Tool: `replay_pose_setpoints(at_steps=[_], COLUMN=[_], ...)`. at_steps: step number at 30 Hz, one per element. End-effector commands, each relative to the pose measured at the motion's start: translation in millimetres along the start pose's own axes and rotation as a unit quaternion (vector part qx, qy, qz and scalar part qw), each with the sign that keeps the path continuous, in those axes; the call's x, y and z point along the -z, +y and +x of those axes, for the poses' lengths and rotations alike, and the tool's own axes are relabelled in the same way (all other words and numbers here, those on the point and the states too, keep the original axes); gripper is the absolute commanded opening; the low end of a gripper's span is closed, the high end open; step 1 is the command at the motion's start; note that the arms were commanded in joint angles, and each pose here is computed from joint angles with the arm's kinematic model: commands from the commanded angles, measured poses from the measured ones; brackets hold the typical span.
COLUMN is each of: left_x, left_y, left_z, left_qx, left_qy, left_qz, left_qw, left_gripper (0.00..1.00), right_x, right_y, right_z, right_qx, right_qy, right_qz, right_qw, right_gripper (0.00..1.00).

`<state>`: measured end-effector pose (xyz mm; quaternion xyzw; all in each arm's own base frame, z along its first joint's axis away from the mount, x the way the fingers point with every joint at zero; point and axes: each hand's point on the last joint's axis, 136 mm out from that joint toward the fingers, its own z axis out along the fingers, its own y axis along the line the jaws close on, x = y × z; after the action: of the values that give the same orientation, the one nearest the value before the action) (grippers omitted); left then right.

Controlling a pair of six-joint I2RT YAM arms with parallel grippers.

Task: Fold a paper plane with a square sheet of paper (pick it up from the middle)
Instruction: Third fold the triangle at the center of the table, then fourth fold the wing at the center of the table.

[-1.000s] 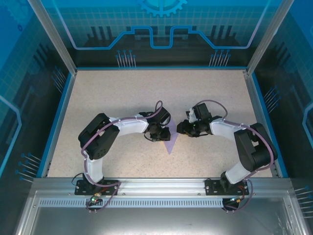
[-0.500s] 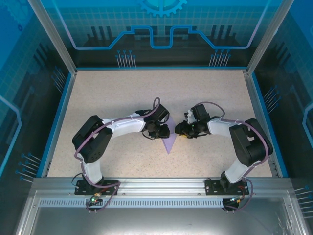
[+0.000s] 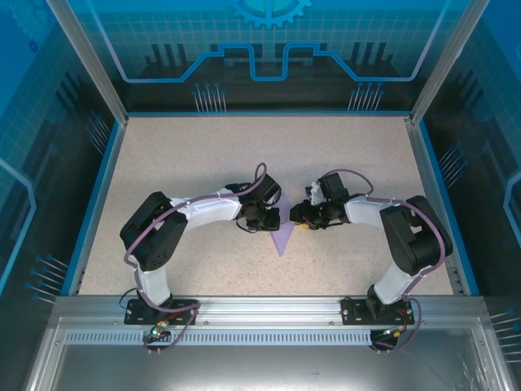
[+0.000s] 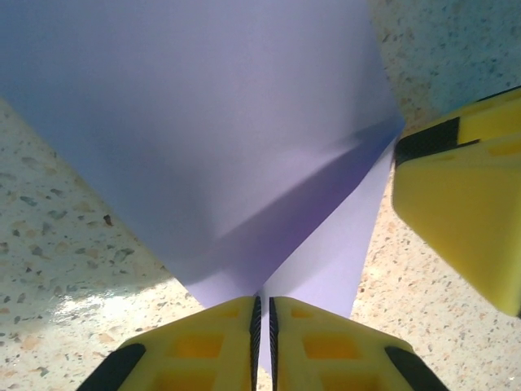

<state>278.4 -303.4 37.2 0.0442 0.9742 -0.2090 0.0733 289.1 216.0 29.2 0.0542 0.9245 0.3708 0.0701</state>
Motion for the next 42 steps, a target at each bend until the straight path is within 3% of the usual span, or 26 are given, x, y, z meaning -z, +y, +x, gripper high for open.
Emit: replay_pose_setpoints(at_steps=[1, 8, 24, 32, 42], left_x=[-11, -20, -26, -26, -28], left_y=[21, 28, 37, 40, 45], left_z=[10, 14, 18, 20, 23], left_qx=[0.000, -0.001, 0.002, 0.002, 0.004], left_qy=[0.019, 0.027, 0.035, 0.038, 0.041], left_qz=[-0.030, -0.040, -0.052, -0.056, -0.061], left_qw=[0.999, 0.999, 0.998, 0.998, 0.997], left_gripper=[0.13, 0.12, 0.11, 0.10, 0.10], right_x=[3, 4, 1, -1, -6], right_y=[3, -5, 6, -7, 5], right_z=[-2, -2, -6, -3, -4], right_qx=[0.000, -0.005, 0.003, -0.008, 0.004], right_qy=[-0.001, 0.002, 0.003, 0.015, 0.015], right_qz=[0.001, 0.028, 0.002, 0.045, 0.022], right_qw=[1.000, 1.000, 1.000, 0.999, 1.000], right_gripper=[0.36, 0.36, 0.36, 0.36, 0.36])
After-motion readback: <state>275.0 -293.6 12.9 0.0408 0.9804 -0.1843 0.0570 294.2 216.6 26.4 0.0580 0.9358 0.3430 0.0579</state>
